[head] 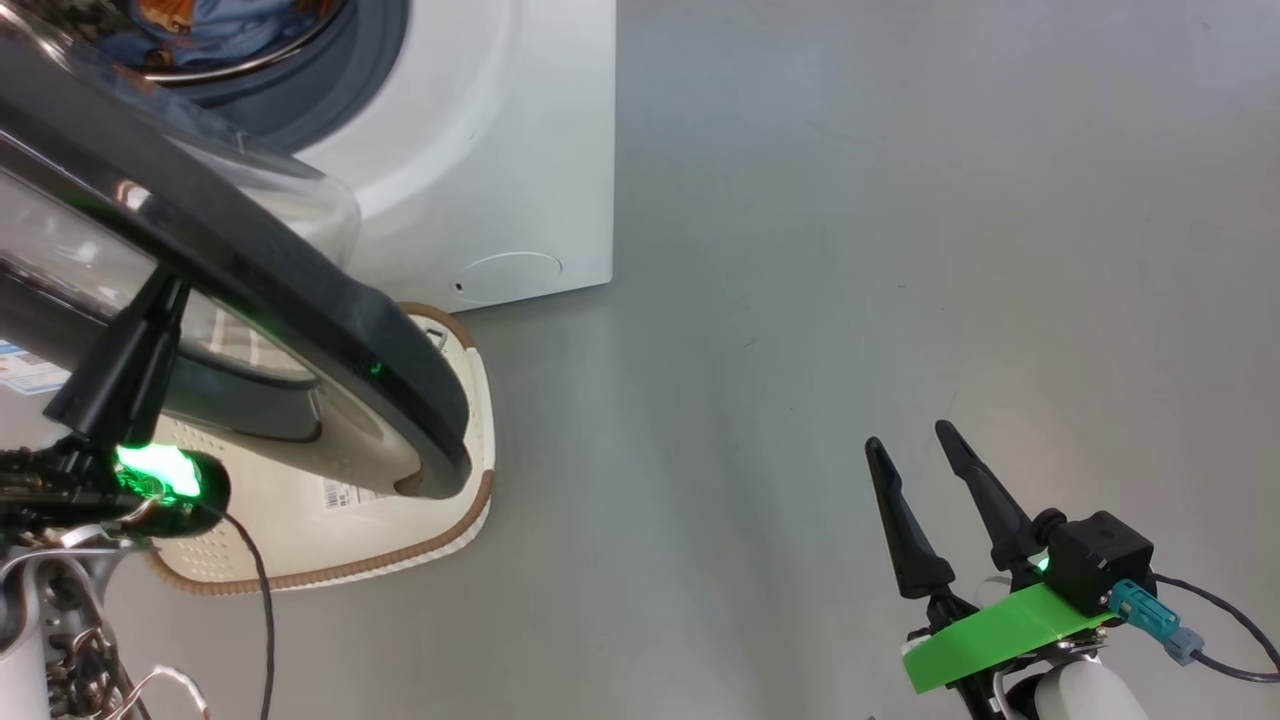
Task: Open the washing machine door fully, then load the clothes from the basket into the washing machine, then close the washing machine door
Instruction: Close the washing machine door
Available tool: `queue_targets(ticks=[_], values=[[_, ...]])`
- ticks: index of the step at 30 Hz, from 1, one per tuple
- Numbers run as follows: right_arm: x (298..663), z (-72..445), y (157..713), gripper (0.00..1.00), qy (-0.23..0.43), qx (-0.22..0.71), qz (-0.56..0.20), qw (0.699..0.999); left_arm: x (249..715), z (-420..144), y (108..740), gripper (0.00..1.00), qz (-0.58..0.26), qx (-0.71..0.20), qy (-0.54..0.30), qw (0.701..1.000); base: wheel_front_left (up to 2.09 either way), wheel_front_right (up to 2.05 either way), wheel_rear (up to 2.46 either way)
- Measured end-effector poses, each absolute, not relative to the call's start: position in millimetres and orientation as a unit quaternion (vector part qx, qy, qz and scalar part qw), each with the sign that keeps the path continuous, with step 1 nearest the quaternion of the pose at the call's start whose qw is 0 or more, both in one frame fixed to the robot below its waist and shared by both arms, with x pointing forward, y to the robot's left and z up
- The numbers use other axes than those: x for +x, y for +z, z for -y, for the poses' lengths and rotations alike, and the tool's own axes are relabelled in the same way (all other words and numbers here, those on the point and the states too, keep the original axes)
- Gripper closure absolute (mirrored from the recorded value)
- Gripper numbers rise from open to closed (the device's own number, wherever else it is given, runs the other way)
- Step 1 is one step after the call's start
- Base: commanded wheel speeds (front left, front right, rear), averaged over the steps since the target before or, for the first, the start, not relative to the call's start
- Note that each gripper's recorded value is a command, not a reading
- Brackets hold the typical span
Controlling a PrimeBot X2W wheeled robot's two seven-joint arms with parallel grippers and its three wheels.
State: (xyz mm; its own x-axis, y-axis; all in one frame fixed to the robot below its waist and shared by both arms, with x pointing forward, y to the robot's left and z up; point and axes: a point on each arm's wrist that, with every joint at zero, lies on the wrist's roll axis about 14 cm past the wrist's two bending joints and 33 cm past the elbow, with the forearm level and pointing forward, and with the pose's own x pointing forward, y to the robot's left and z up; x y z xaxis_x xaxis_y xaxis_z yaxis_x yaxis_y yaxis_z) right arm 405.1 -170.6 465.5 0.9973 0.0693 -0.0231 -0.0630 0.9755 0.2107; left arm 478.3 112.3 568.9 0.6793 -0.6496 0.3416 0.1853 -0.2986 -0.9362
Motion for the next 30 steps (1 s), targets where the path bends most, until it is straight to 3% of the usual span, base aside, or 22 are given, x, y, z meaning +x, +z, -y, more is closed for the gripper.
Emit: queue_targets(ticks=[15,30], values=[[406,155,480,0.00,0.058,0.110,0.002,0.992,460,-134,578,1.00,-0.138,-0.715,-0.340,0.596,0.00,0.00,0.00],[395,140,490,0.00,0.079,0.113,0.013,0.990,418,-178,564,1.00,-0.095,-0.734,-0.255,0.623,0.00,0.00,0.00]])
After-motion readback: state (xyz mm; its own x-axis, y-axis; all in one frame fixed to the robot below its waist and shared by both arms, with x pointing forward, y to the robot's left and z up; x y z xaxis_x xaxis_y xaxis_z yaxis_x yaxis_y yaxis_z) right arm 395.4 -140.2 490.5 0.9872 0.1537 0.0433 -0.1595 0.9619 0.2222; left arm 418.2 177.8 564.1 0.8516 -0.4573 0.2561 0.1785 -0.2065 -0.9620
